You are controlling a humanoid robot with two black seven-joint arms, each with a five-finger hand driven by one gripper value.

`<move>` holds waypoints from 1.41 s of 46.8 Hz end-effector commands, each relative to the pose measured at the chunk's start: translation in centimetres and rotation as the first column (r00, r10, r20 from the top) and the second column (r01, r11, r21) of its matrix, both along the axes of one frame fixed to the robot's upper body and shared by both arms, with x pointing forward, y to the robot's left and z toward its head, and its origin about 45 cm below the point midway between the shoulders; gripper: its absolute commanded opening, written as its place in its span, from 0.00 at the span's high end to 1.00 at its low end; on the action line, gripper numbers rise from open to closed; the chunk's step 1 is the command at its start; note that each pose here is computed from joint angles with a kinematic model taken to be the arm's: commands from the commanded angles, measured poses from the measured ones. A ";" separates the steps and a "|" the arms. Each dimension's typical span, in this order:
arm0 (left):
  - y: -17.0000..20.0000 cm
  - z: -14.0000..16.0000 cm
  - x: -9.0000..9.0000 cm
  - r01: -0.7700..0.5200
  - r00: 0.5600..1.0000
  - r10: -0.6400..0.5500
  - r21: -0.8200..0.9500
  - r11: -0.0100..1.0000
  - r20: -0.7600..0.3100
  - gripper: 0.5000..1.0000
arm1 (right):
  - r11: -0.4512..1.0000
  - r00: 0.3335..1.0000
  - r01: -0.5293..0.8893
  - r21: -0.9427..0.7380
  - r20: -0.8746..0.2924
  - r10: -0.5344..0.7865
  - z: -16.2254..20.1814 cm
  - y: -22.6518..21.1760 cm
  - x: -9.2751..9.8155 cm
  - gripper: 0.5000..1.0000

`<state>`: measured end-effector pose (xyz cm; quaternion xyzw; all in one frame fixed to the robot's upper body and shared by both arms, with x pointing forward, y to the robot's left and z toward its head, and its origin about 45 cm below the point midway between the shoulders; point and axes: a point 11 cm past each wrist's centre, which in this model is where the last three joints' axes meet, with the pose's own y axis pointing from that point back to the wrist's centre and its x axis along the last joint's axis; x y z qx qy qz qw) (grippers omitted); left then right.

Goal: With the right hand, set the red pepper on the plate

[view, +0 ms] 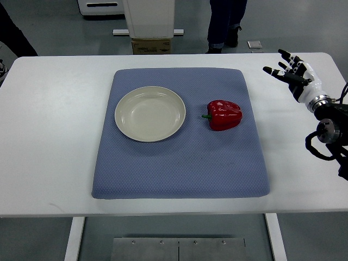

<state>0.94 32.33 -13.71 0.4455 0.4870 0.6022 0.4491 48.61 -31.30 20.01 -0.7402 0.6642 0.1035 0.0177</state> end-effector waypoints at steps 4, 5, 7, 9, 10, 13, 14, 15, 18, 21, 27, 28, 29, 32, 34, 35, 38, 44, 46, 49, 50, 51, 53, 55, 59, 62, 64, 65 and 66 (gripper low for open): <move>0.0 0.0 0.0 0.000 1.000 0.000 0.000 1.000 0.000 0.00 | 1.000 1.000 -0.002 0.002 -0.001 0.002 -0.1 0.0 0.0 0.00; 0.0 0.0 0.0 0.000 1.000 0.000 0.000 1.000 0.000 0.00 | 1.000 1.000 -0.003 0.002 0.000 0.003 0.0 0.0 0.0 0.00; 0.0 0.0 0.0 0.000 1.000 0.000 0.000 1.000 0.000 0.00 | 1.000 1.000 -0.006 0.004 -0.001 0.006 -0.1 0.0 -0.1 0.00; 0.0 0.0 0.0 0.000 1.000 0.000 0.000 1.000 0.000 0.00 | 1.000 1.000 -0.012 0.005 -0.001 0.012 -0.1 0.1 -0.1 0.00; 0.0 0.0 0.0 -0.002 1.000 0.002 0.000 1.000 0.000 0.00 | 1.000 1.000 -0.013 0.006 -0.001 0.013 -0.1 0.1 -0.1 0.00; 0.0 0.0 0.0 0.000 1.000 0.000 0.000 1.000 0.000 0.00 | 1.000 1.000 -0.017 0.008 -0.001 0.017 -0.1 0.1 -0.1 0.00; 0.0 0.0 0.0 0.000 1.000 0.000 0.000 1.000 0.000 0.00 | 1.000 1.000 -0.019 0.009 0.001 0.019 0.0 0.1 -0.1 0.00; 0.0 0.0 0.0 0.000 1.000 0.000 0.000 1.000 0.000 0.00 | 1.000 1.000 -0.019 0.009 0.001 0.019 0.0 0.1 -0.1 0.00; 0.0 0.0 0.0 0.000 1.000 0.000 0.000 1.000 0.000 0.00 | 1.000 1.000 -0.019 0.009 0.001 0.019 0.0 0.1 -0.1 0.00; 0.0 0.0 0.0 0.000 1.000 0.000 0.000 1.000 0.000 0.00 | 1.000 1.000 -0.023 0.009 0.002 0.023 0.0 0.3 0.0 0.00; 0.0 0.0 0.0 -0.002 1.000 0.002 0.000 1.000 0.000 0.00 | 1.000 1.000 -0.024 0.011 0.004 0.024 0.1 0.4 0.0 0.00; 0.0 0.0 0.0 -0.002 1.000 0.002 0.000 1.000 0.000 0.00 | 1.000 1.000 -0.027 0.014 0.002 0.027 0.0 0.6 0.0 0.00; 0.0 0.0 0.0 0.000 1.000 0.000 0.000 1.000 0.000 0.00 | 1.000 1.000 -0.027 0.014 0.004 0.027 0.1 0.6 0.0 0.00; 0.0 0.0 0.0 0.000 1.000 0.000 0.000 1.000 0.000 0.00 | 0.999 0.999 -0.032 0.018 0.002 0.032 0.0 0.9 0.0 0.00; 0.0 0.0 0.0 0.000 1.000 0.000 0.000 1.000 0.000 0.00 | 0.999 0.999 -0.037 0.020 0.008 0.037 0.2 1.2 0.2 0.00; 0.0 0.0 0.0 0.000 1.000 0.000 0.000 1.000 0.000 0.00 | 0.999 0.999 -0.042 0.023 0.011 0.041 0.4 1.5 0.3 0.00; 0.0 0.0 0.0 0.000 1.000 0.000 0.000 1.000 0.000 0.00 | 0.998 0.999 -0.050 0.028 0.015 0.049 0.5 2.0 0.4 0.00; 0.0 0.0 -0.1 -0.001 1.000 0.001 0.000 1.000 -0.001 0.00 | 0.996 0.997 -0.078 0.045 0.021 0.077 0.6 3.8 0.6 0.00; 0.0 0.0 0.0 0.000 1.000 0.000 0.000 1.000 0.000 0.00 | 0.995 0.996 -0.085 0.049 0.023 0.084 0.7 4.2 0.6 0.00; 0.0 0.0 0.0 0.000 1.000 0.000 0.000 1.000 0.000 0.00 | 0.995 0.996 -0.089 0.051 0.026 0.088 0.8 4.3 0.6 0.00; 0.0 0.0 0.0 -0.002 1.000 0.002 0.000 1.000 0.000 0.00 | 0.995 0.996 -0.091 0.051 0.026 0.090 0.8 4.4 0.6 0.00; 0.0 0.0 0.0 0.000 1.000 0.000 0.000 1.000 0.000 0.00 | 0.994 0.995 -0.093 0.050 0.026 0.092 0.8 4.4 0.6 0.00; 0.0 0.0 0.0 0.000 1.000 0.000 0.000 1.000 0.000 0.00 | 0.994 0.995 -0.095 0.052 0.027 0.094 0.8 4.5 0.6 0.00; 0.0 0.0 -0.1 -0.001 1.000 0.001 0.000 1.000 -0.001 0.00 | 0.993 0.994 -0.102 0.055 0.030 0.101 0.9 4.8 0.6 0.00; 0.0 0.0 0.0 0.000 1.000 0.000 0.000 1.000 0.000 0.00 | 0.991 0.992 -0.120 0.056 0.038 0.118 1.1 5.3 0.5 0.00; 0.0 0.0 0.0 0.000 1.000 0.000 0.000 1.000 0.000 0.00 | 0.990 0.990 -0.132 0.053 0.050 0.130 1.4 5.6 0.5 0.00; 0.0 0.0 0.0 0.000 1.000 0.000 0.000 1.000 0.000 0.00 | 0.988 0.988 -0.144 0.050 0.061 0.141 1.6 5.8 0.5 0.00; 0.0 0.0 0.0 0.000 1.000 0.000 0.000 1.000 0.000 0.00 | 0.987 0.986 -0.158 0.043 0.068 0.155 1.7 5.9 0.4 0.00; 0.0 0.0 0.0 0.000 1.000 0.000 0.000 1.000 0.000 0.00 | 0.984 0.982 -0.173 0.040 0.077 0.170 1.8 6.1 0.4 0.00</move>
